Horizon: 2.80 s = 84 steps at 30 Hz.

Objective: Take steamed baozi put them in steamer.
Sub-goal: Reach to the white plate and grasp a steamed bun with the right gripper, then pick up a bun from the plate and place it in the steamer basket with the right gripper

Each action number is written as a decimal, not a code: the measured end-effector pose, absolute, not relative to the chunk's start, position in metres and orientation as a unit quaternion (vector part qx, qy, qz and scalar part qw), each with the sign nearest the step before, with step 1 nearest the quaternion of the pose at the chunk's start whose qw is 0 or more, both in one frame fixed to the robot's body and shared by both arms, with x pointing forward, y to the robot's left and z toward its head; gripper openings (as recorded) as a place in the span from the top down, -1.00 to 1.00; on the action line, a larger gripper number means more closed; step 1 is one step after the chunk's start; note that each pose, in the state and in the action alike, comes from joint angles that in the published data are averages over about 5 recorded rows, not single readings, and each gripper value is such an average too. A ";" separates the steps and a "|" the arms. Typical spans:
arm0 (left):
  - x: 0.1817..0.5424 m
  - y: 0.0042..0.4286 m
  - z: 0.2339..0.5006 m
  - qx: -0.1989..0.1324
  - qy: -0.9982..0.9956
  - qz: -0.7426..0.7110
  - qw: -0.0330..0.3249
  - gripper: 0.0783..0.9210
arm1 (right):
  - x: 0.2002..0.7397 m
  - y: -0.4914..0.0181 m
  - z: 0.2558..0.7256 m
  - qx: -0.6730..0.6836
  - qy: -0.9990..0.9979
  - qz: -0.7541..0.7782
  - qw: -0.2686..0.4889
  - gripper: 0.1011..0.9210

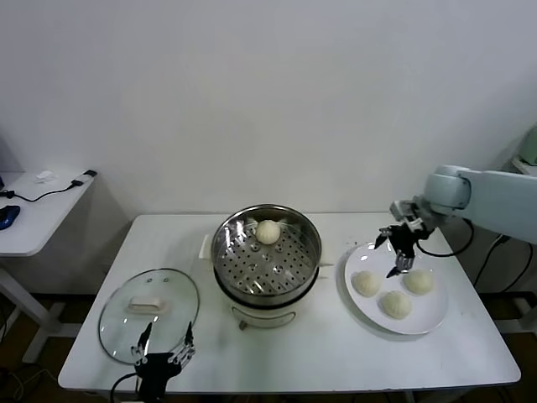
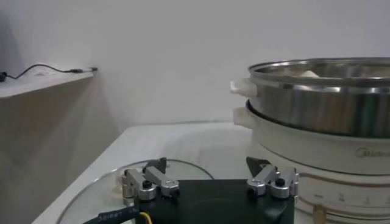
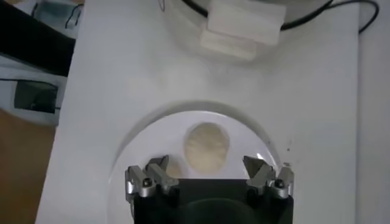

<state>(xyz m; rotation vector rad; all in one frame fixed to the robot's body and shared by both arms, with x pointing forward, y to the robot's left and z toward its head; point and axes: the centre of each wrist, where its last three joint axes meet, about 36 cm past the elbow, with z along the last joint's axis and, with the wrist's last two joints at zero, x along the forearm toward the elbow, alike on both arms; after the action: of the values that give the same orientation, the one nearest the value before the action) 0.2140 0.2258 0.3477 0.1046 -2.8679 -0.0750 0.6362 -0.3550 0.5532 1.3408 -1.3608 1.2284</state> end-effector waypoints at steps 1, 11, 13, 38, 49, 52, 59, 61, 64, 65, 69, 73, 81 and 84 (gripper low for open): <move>0.214 0.226 0.347 0.037 -0.990 -0.026 0.135 -0.77 | 0.637 -0.353 0.548 0.532 -0.544 0.490 0.425 -0.74; 0.214 0.229 0.342 0.040 -0.989 -0.029 0.140 -0.77 | 0.650 -0.338 0.500 0.512 -0.549 0.485 0.449 -0.74; 0.214 0.229 0.341 0.041 -0.989 -0.030 0.140 -0.77 | 0.651 -0.336 0.492 0.509 -0.550 0.484 0.452 -0.74; 0.214 0.229 0.338 0.045 -0.988 -0.030 0.143 -0.77 | 0.652 -0.332 0.454 0.497 -0.555 0.481 0.462 -0.09; 0.216 0.227 0.341 0.042 -0.989 -0.028 0.139 -0.77 | 0.655 -0.349 0.531 0.501 -0.561 0.488 0.442 -0.02; 0.217 0.226 0.343 0.039 -0.989 -0.029 0.136 -0.77 | 0.656 -0.347 0.568 0.504 -0.572 0.486 0.427 -0.02; 0.216 0.226 0.348 0.033 -0.990 -0.030 0.132 -0.77 | 0.651 -0.310 0.658 0.523 -0.605 0.475 0.367 -0.02; 0.216 0.226 0.349 0.032 -0.990 -0.031 0.130 -0.77 | 0.647 -0.292 0.677 0.532 -0.611 0.470 0.350 -0.02; 0.216 0.227 0.352 0.031 -0.991 -0.034 0.128 -0.77 | 0.641 -0.261 0.694 0.543 -0.616 0.464 0.332 -0.02; 0.216 0.227 0.353 0.031 -0.991 -0.035 0.126 -0.77 | 0.639 -0.250 0.698 0.547 -0.616 0.462 0.328 -0.02; 0.216 0.228 0.355 0.030 -0.991 -0.038 0.122 -0.77 | 0.634 -0.204 0.702 0.555 -0.613 0.463 0.319 -0.02; 0.216 0.228 0.357 0.031 -0.992 -0.040 0.120 -0.77 | 0.633 -0.158 0.696 0.558 -0.605 0.471 0.318 -0.02; 0.217 0.228 0.357 0.031 -0.992 -0.041 0.118 -0.77 | 0.638 -0.082 0.670 0.555 -0.589 0.492 0.319 -0.02; 0.217 0.228 0.356 0.032 -0.992 -0.041 0.118 -0.77 | 0.641 -0.061 0.656 0.554 -0.585 0.499 0.319 -0.02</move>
<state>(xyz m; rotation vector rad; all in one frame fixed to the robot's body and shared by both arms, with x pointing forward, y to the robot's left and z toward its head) 0.2172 0.2276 0.3560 0.0926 -2.9006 -0.1186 0.6407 -0.0609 0.6565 1.4574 -1.5375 1.3118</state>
